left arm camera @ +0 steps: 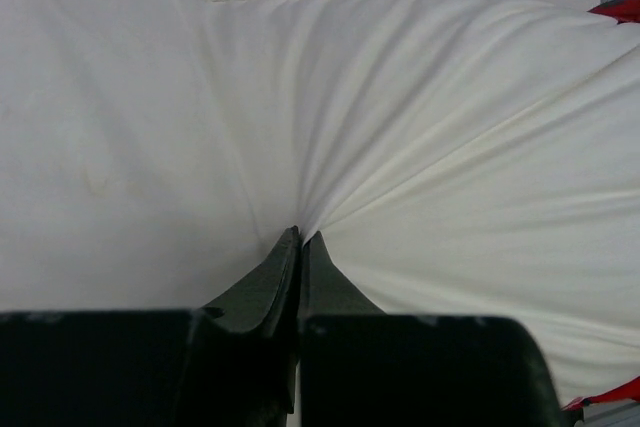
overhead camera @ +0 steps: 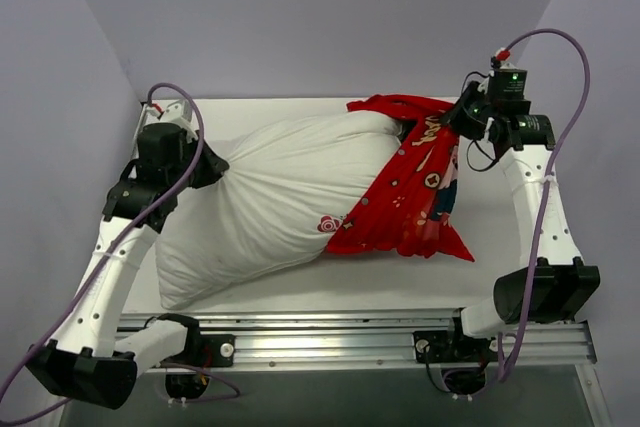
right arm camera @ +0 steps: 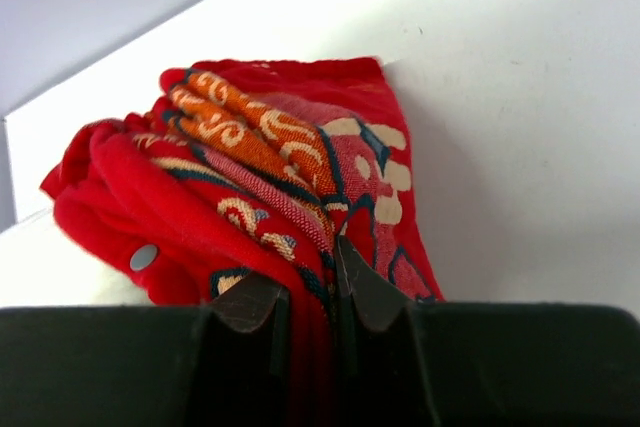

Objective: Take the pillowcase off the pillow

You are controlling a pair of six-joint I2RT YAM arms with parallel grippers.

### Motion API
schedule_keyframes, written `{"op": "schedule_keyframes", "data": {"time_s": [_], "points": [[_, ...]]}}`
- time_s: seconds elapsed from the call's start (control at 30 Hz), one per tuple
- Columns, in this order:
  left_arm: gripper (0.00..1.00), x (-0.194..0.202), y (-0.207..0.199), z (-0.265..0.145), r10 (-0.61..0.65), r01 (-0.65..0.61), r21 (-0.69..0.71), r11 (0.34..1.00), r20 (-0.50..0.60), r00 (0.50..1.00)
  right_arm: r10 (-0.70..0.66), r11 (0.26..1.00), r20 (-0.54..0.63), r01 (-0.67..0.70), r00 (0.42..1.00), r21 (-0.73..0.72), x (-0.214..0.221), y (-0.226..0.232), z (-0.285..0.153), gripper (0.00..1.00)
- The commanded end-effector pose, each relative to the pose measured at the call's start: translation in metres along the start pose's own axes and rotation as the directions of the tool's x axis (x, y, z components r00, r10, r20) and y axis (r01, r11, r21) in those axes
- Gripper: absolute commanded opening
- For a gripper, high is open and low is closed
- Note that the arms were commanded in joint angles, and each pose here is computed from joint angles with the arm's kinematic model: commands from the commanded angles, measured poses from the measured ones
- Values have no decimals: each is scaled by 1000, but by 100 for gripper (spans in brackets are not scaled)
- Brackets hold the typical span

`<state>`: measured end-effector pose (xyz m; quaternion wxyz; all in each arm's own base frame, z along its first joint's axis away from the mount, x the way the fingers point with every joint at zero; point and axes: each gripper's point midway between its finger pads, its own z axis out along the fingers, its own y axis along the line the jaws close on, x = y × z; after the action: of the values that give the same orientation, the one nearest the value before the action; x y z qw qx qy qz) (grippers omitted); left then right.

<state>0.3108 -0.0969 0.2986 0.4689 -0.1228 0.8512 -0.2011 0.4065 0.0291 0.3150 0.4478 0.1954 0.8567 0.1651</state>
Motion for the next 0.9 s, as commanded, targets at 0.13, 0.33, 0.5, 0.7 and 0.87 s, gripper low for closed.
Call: {"op": "schedule_keyframes", "data": {"time_s": [0.13,0.33,0.5,0.7,0.87], "points": [[2,-24,10,33,157,-138,-164,977,106,982,-38,994,259,8,965,113,-31,-25,22,0],[40,-21,-20,38,176,-171,-58,984,96,980,-99,995,187,92,977,46,5,11,23,54],[97,9,-53,4,255,-260,51,964,87,963,-152,985,182,134,971,109,48,16,4,72],[94,99,-62,-31,272,-264,125,957,-61,960,-212,977,144,205,967,63,104,24,-26,80],[94,173,-67,-39,212,-198,92,976,-180,960,-222,975,52,223,974,-8,168,22,-39,91]]}}
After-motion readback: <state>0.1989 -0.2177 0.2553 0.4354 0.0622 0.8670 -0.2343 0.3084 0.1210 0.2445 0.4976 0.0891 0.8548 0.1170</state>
